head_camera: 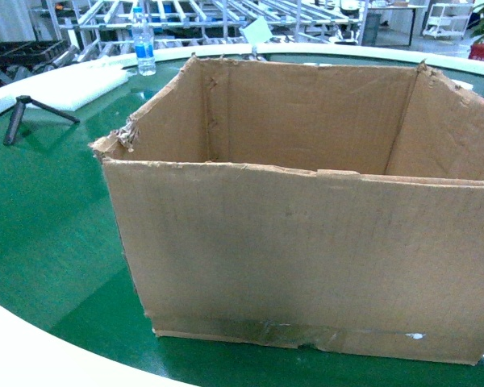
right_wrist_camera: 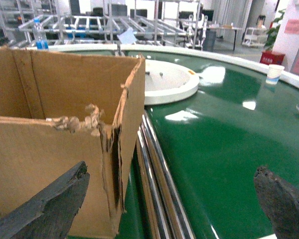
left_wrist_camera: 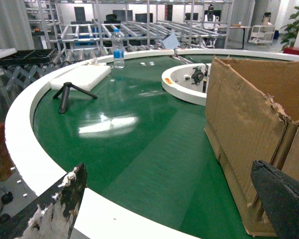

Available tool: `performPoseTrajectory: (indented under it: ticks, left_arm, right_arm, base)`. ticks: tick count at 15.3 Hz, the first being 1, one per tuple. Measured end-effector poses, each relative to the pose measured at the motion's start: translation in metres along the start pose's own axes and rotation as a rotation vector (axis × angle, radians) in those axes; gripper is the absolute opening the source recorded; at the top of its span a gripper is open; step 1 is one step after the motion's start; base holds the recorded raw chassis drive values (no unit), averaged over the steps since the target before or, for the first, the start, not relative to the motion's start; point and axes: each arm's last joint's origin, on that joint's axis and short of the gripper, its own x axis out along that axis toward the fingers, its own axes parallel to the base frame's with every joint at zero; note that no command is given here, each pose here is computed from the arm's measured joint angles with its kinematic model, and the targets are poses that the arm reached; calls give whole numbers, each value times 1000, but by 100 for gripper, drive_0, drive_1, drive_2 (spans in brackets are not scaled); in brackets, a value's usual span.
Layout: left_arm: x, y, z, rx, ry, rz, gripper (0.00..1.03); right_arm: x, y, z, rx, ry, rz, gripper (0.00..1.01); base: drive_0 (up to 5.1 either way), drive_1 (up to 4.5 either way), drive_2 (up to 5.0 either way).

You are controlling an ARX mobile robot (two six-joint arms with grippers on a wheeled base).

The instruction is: Sort boxes to right shelf from conveyor

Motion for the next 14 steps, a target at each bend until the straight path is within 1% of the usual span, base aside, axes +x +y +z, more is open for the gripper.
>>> performPoseTrajectory:
  ticks: [1, 2, 3, 4, 5, 6, 8, 10, 11, 12, 13, 14]
  left_arm:
    - [2, 0, 4, 1, -30, -3, 98]
    - [10, 0, 12, -4, -49, -7, 98]
    - [24, 0, 19, -22, -17, -26, 98]
    - [39, -2, 28, -40, 10, -42, 98]
    - [47, -5, 33, -41, 26, -52, 98]
    - [55, -8, 39, -48, 30, -74, 98]
    - [73, -18, 52, -41, 69, -119, 98]
    - [90, -27, 61, -35, 127, -135, 98]
    - [106, -38, 68, -26, 168, -156, 98]
    - [120, -45, 68, -21, 201, -177, 98]
    - [120, -45, 62, -17, 232, -169, 98]
    - [119, -44, 65, -19, 216, -163, 98]
  right_arm:
    - [4, -1, 5, 0, -40, -10, 98]
    - [13, 0, 5, 4, -4, -8, 98]
    - [24, 5, 10, 2, 22, 30, 98]
    - [37, 10, 27, -8, -5, 63, 98]
    - [44, 11, 36, -7, -18, 73, 98]
    - [51, 13, 45, -11, -27, 80, 98]
    - [67, 16, 60, -20, -19, 101, 98]
    - [82, 18, 67, -24, 21, 112, 98]
    - [97, 20, 72, -28, 51, 130, 98]
    - [106, 21, 70, -30, 85, 131, 98]
    - [106, 21, 69, -31, 92, 133, 98]
    - [104, 20, 71, -31, 75, 132, 98]
  base:
    - [0, 0, 0]
    - [0, 0, 0]
    - [0, 0, 0]
    - [0, 0, 0]
    - [0, 0, 0]
    - [0, 0, 0]
    - [0, 0, 0]
    - [0, 0, 0]
    - [0, 0, 0]
    - [0, 0, 0]
    - [0, 0, 0]
    - [0, 0, 0]
